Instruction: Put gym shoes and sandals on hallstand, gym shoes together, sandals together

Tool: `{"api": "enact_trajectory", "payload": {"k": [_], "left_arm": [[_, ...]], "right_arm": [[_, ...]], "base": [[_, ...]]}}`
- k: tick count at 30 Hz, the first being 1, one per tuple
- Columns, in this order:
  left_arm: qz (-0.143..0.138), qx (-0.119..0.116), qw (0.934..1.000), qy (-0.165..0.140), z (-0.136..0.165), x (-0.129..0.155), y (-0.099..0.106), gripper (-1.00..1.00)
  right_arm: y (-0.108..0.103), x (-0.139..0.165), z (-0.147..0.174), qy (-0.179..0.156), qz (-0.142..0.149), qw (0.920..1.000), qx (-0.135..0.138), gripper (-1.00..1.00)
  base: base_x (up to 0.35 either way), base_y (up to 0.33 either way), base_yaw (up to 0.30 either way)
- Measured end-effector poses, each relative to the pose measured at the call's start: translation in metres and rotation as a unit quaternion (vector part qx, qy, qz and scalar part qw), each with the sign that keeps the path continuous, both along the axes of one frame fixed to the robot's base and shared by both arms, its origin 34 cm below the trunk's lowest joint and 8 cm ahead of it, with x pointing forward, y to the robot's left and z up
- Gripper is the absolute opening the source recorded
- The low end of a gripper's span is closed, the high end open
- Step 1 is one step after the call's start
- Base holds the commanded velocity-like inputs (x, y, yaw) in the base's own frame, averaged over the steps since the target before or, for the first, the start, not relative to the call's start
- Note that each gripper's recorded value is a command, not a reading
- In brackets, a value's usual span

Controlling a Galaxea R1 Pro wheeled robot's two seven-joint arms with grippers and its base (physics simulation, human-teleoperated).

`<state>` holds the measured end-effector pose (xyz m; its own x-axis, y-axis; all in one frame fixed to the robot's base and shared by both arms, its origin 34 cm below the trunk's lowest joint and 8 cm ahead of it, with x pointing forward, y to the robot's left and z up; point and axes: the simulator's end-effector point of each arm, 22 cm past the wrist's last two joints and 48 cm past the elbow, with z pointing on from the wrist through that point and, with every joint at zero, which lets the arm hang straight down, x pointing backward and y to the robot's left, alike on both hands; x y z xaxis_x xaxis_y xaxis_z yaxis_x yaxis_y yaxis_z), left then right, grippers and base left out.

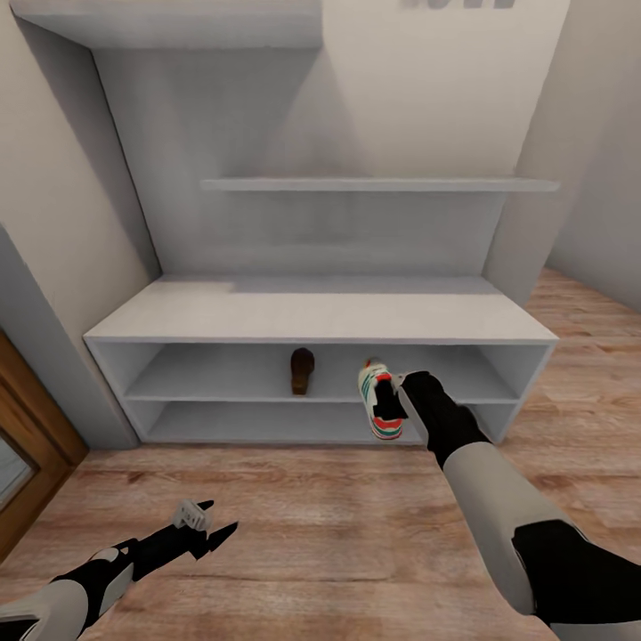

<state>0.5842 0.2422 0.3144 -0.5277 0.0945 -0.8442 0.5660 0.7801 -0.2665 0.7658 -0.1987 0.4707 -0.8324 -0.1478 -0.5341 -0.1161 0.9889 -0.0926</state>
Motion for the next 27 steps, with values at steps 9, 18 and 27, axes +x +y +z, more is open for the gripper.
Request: {"api": "enact_trajectory", "payload": {"k": [9, 18, 27], "left_arm": [[0.000, 0.000, 1.0000, 0.000, 0.000, 0.000, -0.001, 1.00], [-0.001, -0.001, 1.0000, 0.000, 0.000, 0.000, -0.001, 1.00], [-0.001, -0.001, 1.0000, 0.000, 0.000, 0.000, -0.002, 1.00]], "right_arm": [[-0.001, -0.007, -0.012, 0.016, 0.000, 0.9999, -0.002, -1.00], [-0.001, -0.008, -0.014, 0.018, -0.001, 0.9998, -0.002, -1.00], [-0.001, -0.008, -0.015, 0.019, -0.001, 0.9998, -0.002, -1.00]], "base": [[0.148, -0.008, 0.000], [0.051, -0.001, 0.000], [0.007, 0.000, 0.000]]}}
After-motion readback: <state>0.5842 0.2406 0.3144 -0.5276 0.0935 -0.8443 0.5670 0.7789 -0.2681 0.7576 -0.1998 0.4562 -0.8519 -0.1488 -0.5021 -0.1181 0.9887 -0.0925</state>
